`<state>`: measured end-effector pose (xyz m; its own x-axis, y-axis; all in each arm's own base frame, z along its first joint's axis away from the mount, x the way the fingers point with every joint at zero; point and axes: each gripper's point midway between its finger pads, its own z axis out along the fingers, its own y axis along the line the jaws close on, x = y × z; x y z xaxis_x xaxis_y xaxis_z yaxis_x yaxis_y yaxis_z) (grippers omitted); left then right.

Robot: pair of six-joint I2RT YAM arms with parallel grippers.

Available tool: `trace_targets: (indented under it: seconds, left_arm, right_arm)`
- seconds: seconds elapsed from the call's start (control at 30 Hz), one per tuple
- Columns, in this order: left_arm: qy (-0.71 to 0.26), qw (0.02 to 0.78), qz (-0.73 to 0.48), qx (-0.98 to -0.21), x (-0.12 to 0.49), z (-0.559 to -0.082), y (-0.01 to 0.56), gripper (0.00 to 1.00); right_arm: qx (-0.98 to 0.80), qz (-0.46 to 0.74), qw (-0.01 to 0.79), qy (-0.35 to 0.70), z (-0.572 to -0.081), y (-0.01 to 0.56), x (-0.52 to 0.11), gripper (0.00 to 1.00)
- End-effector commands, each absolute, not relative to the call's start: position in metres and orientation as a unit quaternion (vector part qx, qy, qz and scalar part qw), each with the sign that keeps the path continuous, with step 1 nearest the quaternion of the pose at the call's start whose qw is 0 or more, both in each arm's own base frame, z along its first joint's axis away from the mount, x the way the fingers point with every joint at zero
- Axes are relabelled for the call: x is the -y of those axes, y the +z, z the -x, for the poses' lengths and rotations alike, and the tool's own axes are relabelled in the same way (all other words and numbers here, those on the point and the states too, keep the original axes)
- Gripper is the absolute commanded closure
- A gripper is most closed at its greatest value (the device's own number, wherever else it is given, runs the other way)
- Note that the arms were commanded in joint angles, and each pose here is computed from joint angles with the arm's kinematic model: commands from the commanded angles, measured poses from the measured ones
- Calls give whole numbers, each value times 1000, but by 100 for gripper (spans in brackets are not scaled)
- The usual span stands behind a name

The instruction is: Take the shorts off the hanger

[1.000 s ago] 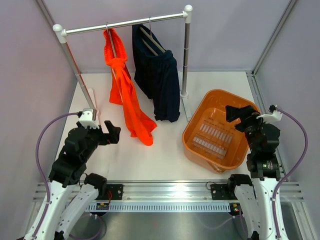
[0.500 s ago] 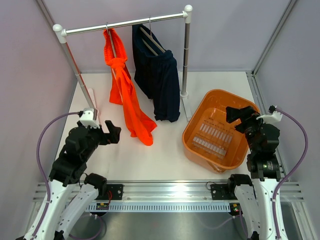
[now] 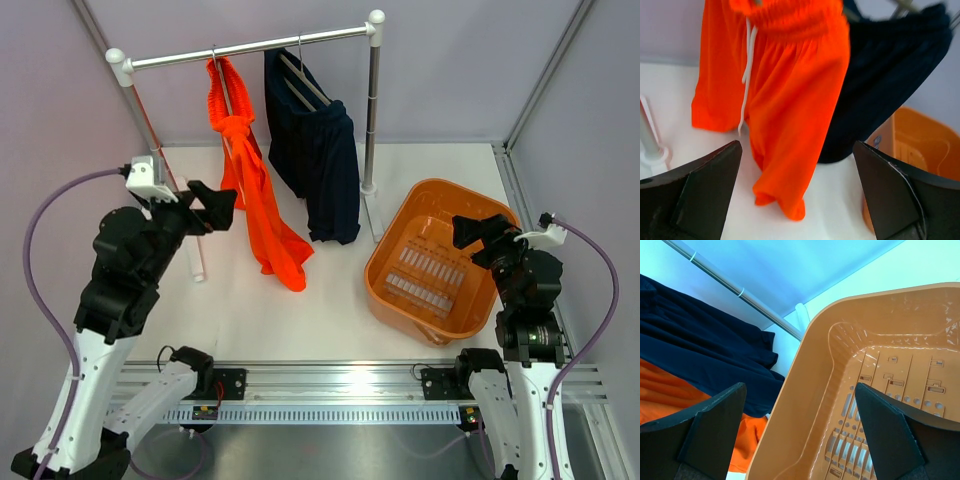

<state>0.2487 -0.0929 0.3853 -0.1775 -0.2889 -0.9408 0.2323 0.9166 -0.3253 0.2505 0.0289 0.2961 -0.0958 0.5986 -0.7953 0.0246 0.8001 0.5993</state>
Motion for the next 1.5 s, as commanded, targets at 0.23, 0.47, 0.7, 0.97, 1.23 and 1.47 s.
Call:
trace_targets:
  seconds: [0.23, 0.47, 0.7, 0.97, 1.23, 1.47]
  left_arm:
    - [-225, 750, 88, -616, 90, -301, 519, 5]
    - [-169, 767, 108, -610, 90, -364, 548, 5]
    - [-109, 748, 124, -642, 92, -418, 542, 9]
    - [-66, 723, 127, -676, 92, -448, 519, 16]
    - [-51, 706, 117, -697, 95, -464, 495, 20]
    - [-64, 691, 115, -711, 96, -479, 482, 25]
  right_arm:
    - [-698, -185, 643, 255, -247, 324, -43, 1]
    - [-699, -175, 643, 261, -243, 337, -46, 1]
    - [-699, -175, 641, 266, -239, 339, -48, 1]
    - [-701, -176, 641, 260, -237, 337, -46, 0]
    - [-702, -179, 639, 258, -234, 334, -45, 1]
    - [-703, -180, 641, 251, -231, 332, -43, 1]
